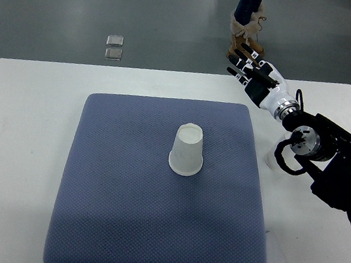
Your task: Stack paper cups
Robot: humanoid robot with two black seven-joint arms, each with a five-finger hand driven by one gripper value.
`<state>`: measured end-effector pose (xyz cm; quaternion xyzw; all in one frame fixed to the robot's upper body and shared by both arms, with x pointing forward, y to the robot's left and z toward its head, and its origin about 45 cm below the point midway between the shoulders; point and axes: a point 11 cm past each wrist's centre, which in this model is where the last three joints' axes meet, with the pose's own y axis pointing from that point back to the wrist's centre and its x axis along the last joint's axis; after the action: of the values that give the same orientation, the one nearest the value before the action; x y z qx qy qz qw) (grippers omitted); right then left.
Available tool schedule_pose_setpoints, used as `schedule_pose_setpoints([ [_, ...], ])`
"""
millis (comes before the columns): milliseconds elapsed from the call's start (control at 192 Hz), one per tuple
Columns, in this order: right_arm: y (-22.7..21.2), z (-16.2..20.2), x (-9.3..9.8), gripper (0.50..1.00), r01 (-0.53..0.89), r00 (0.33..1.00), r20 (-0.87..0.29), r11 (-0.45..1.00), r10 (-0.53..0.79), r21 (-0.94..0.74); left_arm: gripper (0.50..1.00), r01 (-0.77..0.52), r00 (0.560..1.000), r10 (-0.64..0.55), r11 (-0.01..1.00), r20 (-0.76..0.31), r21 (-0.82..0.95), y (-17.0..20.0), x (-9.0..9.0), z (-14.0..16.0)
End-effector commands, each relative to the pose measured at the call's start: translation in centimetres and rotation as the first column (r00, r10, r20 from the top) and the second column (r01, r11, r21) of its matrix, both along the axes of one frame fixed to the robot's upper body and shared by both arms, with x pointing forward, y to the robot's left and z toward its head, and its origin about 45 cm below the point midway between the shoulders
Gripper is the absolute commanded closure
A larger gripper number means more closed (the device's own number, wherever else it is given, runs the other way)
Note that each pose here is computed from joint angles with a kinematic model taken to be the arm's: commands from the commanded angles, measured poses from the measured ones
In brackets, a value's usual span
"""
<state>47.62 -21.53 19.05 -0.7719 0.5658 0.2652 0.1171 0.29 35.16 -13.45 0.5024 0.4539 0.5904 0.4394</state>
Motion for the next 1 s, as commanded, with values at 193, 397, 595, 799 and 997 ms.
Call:
schedule_pose_setpoints([
  [193,0.0,0.0,0.0,0.581,-0.003,1.0,0.002,1.0,0.003,0.0,0.5,-0.001,1.0,0.001,1.0,0.002,0.002,0.1,0.0,0.0],
  [397,-0.1,0.0,0.0,0.583,-0.002,1.0,0.002,1.0,0.002,0.001,0.5,0.007,1.0,-0.008,1.0,-0.002,-0.006,-0.1,-0.1,0.0],
  [595,0.1,0.2,0.1,0.581,-0.006,1.0,0.006,1.0,0.006,0.003,0.5,0.008,1.0,-0.008,1.0,-0.003,-0.023,-0.5,-0.2,-0.1],
  [799,0.0,0.3,0.1,0.583,-0.014,1.0,0.011,1.0,0.015,-0.012,0.5,0.009,1.0,-0.009,1.0,-0.004,-0.015,-0.2,-0.3,-0.1],
  [997,-0.2,1.6,0.7,0.583,-0.029,0.999,0.034,0.999,0.03,-0.041,0.5,0.009,1.0,-0.009,1.0,-0.004,-0.018,-0.3,-0.2,-0.1],
])
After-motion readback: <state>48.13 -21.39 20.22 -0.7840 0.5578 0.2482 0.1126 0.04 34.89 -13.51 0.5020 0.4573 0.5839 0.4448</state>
